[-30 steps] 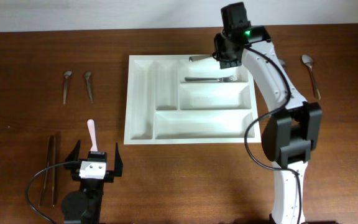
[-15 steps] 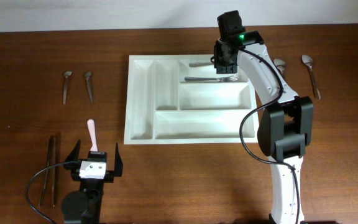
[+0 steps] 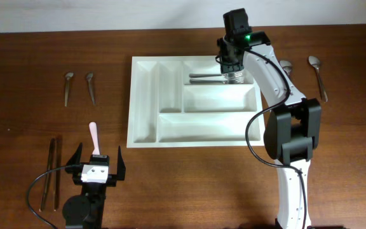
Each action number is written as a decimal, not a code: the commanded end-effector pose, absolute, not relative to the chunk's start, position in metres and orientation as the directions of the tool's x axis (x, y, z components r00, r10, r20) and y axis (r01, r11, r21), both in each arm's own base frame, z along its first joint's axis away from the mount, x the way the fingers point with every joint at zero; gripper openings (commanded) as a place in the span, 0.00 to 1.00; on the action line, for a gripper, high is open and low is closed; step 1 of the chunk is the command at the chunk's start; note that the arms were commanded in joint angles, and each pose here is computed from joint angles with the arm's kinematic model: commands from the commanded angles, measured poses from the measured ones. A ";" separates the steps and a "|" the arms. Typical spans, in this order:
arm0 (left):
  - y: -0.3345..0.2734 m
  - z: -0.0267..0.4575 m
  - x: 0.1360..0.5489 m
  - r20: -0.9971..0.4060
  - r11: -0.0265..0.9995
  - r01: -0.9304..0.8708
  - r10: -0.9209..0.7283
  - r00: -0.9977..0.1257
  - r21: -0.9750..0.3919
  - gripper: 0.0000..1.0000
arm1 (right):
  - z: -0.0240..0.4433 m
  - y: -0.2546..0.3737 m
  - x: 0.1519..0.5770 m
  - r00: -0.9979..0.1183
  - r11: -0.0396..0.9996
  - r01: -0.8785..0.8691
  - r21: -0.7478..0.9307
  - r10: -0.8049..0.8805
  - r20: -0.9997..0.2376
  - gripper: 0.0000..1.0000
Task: Pack container
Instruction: 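Place the fork beside the first fork and open the gripper, then move the right gripper over the left silver spoon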
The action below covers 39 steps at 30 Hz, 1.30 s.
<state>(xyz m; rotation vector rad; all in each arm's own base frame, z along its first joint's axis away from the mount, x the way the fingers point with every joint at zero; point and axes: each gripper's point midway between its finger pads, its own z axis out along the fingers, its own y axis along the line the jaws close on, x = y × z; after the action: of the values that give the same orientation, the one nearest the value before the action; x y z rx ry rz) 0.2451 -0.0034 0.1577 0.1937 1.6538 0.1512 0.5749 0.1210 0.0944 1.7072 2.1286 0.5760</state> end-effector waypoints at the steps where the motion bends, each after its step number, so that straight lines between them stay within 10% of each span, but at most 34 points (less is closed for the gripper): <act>1: -0.001 0.157 0.245 -0.972 0.976 0.024 0.217 -0.085 0.216 0.99 | 0.114 0.089 0.593 -0.441 0.500 0.698 0.512 0.864 -0.242 0.86; 9: -0.001 0.157 0.245 -0.972 0.976 0.024 0.217 -0.085 0.216 0.99 | 0.171 0.010 0.587 -0.800 0.975 0.127 0.183 0.209 -0.562 0.98; 25: -0.001 0.157 0.245 -0.972 0.976 0.024 0.217 -0.085 0.216 0.99 | 0.128 -0.081 0.509 -0.912 0.959 -0.282 -0.006 -0.270 -0.310 0.99; 39: -0.001 0.157 0.245 -0.972 0.976 0.024 0.217 -0.085 0.216 0.99 | 0.062 -0.099 0.516 -0.959 0.980 -0.198 -0.031 -0.201 -0.200 0.99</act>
<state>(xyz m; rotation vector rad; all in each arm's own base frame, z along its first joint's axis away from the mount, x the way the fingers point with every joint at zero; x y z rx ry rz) 0.2451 -0.0034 0.1577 0.1937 1.6538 0.1512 0.5197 -0.0919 0.0818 -0.3572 2.8635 0.0240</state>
